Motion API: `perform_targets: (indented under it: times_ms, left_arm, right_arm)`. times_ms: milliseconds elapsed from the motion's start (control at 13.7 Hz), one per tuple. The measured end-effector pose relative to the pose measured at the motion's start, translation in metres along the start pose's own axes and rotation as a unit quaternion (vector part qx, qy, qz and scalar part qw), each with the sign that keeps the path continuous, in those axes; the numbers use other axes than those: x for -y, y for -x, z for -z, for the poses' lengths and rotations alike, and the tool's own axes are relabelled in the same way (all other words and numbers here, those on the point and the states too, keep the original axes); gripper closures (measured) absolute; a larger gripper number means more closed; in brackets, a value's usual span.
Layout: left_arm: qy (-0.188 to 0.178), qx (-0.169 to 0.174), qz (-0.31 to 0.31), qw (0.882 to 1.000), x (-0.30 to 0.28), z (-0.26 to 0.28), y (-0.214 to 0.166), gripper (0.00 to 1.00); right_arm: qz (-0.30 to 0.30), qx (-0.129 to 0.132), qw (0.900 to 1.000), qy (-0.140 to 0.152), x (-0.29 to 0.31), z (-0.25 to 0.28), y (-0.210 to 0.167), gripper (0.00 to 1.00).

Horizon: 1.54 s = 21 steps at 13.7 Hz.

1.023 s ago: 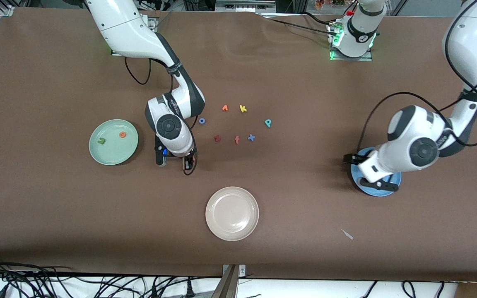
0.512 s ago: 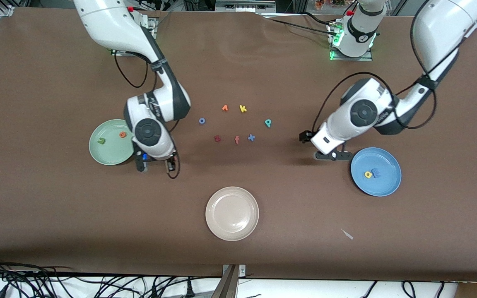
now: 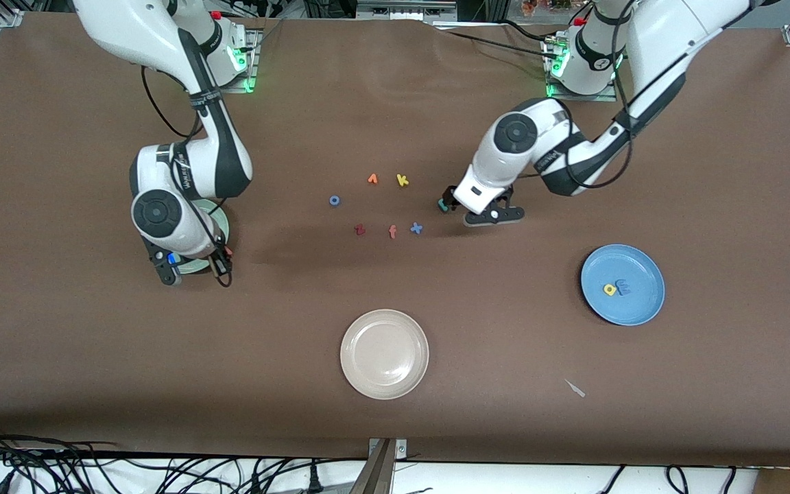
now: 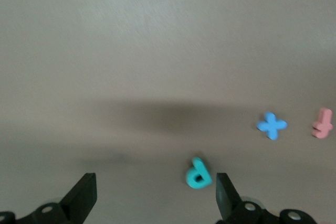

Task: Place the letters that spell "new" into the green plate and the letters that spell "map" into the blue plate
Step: 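Place the pink w on the green plate while the left gripper grasps the teal p, then return the right arm to rest while the left gripper lifts the teal p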

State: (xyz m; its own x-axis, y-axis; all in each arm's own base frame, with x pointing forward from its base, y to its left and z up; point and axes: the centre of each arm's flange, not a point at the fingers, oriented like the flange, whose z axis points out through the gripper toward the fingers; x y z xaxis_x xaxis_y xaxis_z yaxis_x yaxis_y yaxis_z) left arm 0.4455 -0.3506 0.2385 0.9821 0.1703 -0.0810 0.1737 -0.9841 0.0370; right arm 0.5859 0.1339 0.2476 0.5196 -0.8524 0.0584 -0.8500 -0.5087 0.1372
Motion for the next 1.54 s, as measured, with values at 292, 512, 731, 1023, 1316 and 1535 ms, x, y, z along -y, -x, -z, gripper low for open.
perform_targets:
  times_ms: [292,512,731,1023,1316,1535]
  left_arm:
    - [-0.020,-0.031,0.025,0.999,-0.020,-0.034,0.029,0.00]
    - [-0.015,-0.014,0.034,0.999,-0.027,-0.054,0.029,0.07]
    - [-0.017,-0.004,0.039,0.999,-0.034,-0.065,0.036,0.14]
    - [-0.023,-0.005,0.042,0.999,-0.038,-0.071,0.040,0.37]
    - [-0.019,-0.011,0.048,0.999,-0.039,-0.067,0.031,0.46]
    - [-0.020,-0.012,0.050,0.998,-0.038,-0.068,0.029,0.52]
  right_arm:
    - [0.041,-0.011,0.999,-0.014,-0.053,-0.037,-0.024,0.74]
    - [0.049,-0.020,0.998,-0.020,-0.066,-0.041,-0.050,0.71]
    - [0.049,-0.023,0.998,-0.022,-0.069,-0.044,-0.057,0.40]
    - [0.056,-0.012,0.998,-0.020,-0.050,-0.011,-0.058,0.01]
    - [0.181,0.014,0.983,-0.013,-0.023,0.088,-0.065,0.01]
    - [0.330,0.012,0.943,-0.039,-0.039,0.151,-0.087,0.00]
